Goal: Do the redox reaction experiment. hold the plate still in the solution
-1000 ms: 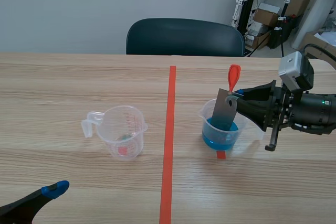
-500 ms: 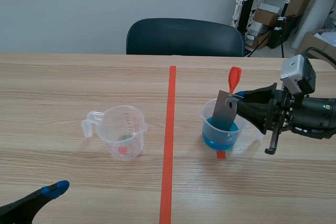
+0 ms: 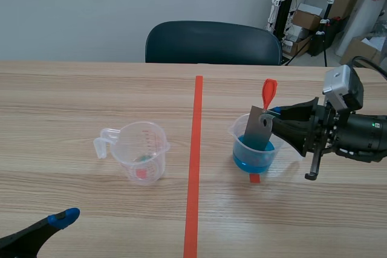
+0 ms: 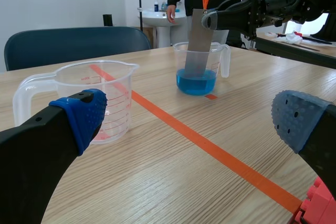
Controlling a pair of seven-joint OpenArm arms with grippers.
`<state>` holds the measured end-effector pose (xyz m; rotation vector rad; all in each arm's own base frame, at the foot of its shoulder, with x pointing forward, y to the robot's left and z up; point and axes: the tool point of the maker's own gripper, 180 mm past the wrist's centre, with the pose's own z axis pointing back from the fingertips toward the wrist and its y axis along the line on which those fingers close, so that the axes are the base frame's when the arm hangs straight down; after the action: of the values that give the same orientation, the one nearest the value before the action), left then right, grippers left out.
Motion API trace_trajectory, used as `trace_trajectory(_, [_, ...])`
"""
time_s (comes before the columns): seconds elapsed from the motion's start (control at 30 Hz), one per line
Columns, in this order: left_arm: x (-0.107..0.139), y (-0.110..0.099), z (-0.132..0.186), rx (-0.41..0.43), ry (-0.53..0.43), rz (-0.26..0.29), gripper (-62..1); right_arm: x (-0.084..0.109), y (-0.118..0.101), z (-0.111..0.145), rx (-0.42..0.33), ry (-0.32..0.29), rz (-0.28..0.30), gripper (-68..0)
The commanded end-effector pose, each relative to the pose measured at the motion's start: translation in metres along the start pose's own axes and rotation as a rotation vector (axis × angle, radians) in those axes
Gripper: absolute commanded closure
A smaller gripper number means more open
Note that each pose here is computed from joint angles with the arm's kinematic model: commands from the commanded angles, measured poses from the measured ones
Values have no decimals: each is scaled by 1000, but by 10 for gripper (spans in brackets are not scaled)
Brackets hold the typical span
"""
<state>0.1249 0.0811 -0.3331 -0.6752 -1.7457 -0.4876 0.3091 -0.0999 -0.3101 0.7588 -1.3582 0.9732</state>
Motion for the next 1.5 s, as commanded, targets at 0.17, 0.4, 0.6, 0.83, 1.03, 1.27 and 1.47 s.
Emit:
trace_trajectory(0.17, [11, 3, -1, 1, -55, -6, -623, 3, -1, 8, -3, -15, 4, -6])
trace_trajectory(0.4, [11, 3, -1, 1, -55, -6, -623, 4, -2, 9, -4, -14, 5, -6])
trace_trajectory(0.6, [11, 3, -1, 1, -55, -6, -623, 10, -7, 19, -14, -35, 15, -6])
trace_trajectory(0.83, [11, 3, -1, 1, -55, -6, -623, 21, -9, 26, -19, -83, 22, -6])
trace_trajectory(1.03, [11, 3, -1, 1, -55, -6, -623, 18, -8, 27, -18, -79, 16, -6])
trace_trajectory(1.27, [11, 3, -1, 1, -55, -5, -623, 2, 2, 30, -15, -25, -13, -6])
trace_trajectory(1.47, [11, 3, -1, 1, -55, -5, -623, -13, 14, 35, -23, 7, -26, -6])
